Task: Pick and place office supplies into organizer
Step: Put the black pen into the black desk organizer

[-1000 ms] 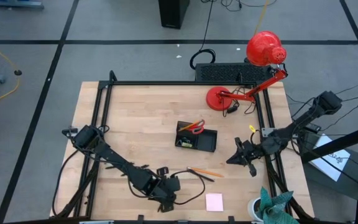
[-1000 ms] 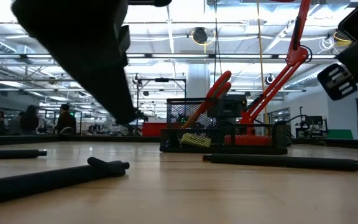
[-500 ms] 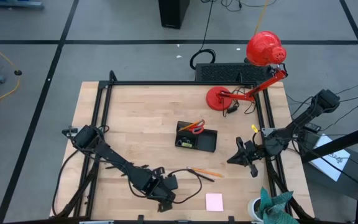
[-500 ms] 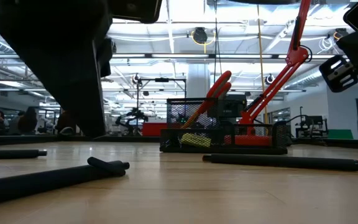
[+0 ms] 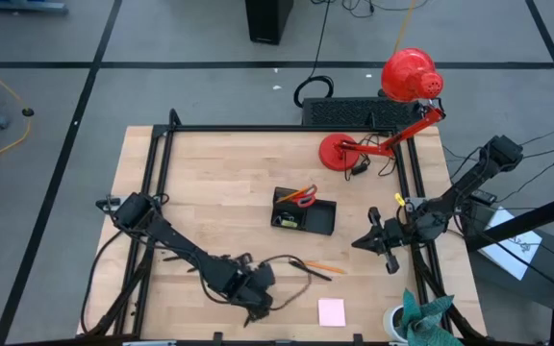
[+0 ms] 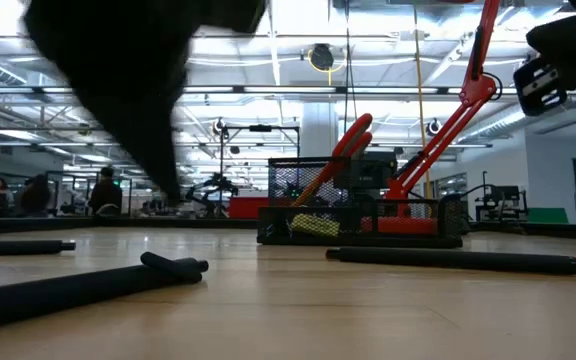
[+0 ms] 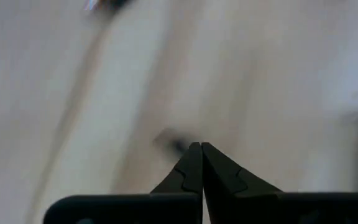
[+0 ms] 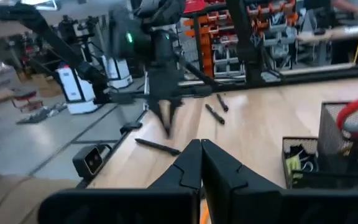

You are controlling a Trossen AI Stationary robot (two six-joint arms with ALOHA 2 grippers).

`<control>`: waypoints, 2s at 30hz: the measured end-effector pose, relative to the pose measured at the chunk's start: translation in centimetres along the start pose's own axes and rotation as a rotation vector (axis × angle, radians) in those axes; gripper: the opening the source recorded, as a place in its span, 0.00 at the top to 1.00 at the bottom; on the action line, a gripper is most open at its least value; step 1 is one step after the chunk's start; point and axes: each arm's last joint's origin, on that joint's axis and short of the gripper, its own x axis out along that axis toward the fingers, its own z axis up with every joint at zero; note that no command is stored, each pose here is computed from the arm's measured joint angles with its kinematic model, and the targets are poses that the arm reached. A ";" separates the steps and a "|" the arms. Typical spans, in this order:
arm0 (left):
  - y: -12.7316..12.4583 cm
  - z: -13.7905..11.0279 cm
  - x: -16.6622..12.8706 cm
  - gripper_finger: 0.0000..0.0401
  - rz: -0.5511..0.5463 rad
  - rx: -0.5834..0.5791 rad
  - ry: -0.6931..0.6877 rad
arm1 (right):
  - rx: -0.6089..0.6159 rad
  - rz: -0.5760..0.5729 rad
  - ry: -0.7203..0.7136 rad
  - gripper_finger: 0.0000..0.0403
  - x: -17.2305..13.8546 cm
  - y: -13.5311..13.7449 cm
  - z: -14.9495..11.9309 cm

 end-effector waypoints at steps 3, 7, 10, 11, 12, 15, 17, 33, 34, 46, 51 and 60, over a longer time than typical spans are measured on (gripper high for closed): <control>-0.9 2.3 -0.6 0.99 -0.076 0.099 -0.146 | -0.042 0.002 -0.016 1.00 0.0 0.0 0.2; -0.8 5.5 -1.2 0.99 -0.055 0.212 -0.357 | -0.112 0.000 -0.016 1.00 0.0 0.0 0.3; 0.0 6.9 -0.8 0.99 -0.069 0.263 -0.397 | -0.149 -0.009 -0.009 1.00 0.1 0.0 0.2; 0.3 7.3 -0.5 0.98 -0.074 0.269 -0.399 | -0.153 -0.028 0.002 1.00 0.1 -0.1 0.1; 0.6 7.6 -0.2 0.97 -0.076 0.276 -0.396 | -0.155 -0.044 0.014 1.00 0.1 -0.1 -0.1; 1.8 8.5 0.3 0.95 -0.096 0.313 -0.363 | -0.144 -0.064 0.057 1.00 0.0 -0.3 -0.5; 2.3 9.1 0.3 0.95 -0.109 0.348 -0.365 | -0.144 -0.068 0.082 1.00 0.0 -0.4 -0.8; 6.0 0.9 -2.0 0.94 0.542 0.261 0.276 | -0.130 -0.155 0.182 1.00 0.0 -1.3 -1.8; 6.2 0.0 -2.6 0.94 0.588 0.235 0.334 | -0.118 -0.160 0.196 1.00 0.0 -1.3 -2.0; 6.5 -5.2 -5.0 0.94 0.461 0.191 0.343 | -0.036 -0.136 0.214 1.00 0.0 -1.3 -2.2; 8.8 -7.3 -6.9 0.94 0.426 0.010 0.244 | -0.049 -0.113 0.207 1.00 0.0 -1.2 -2.0; 8.6 -8.7 -7.1 0.93 0.183 -0.123 0.138 | -0.095 -0.121 0.208 1.00 0.0 -1.3 -2.0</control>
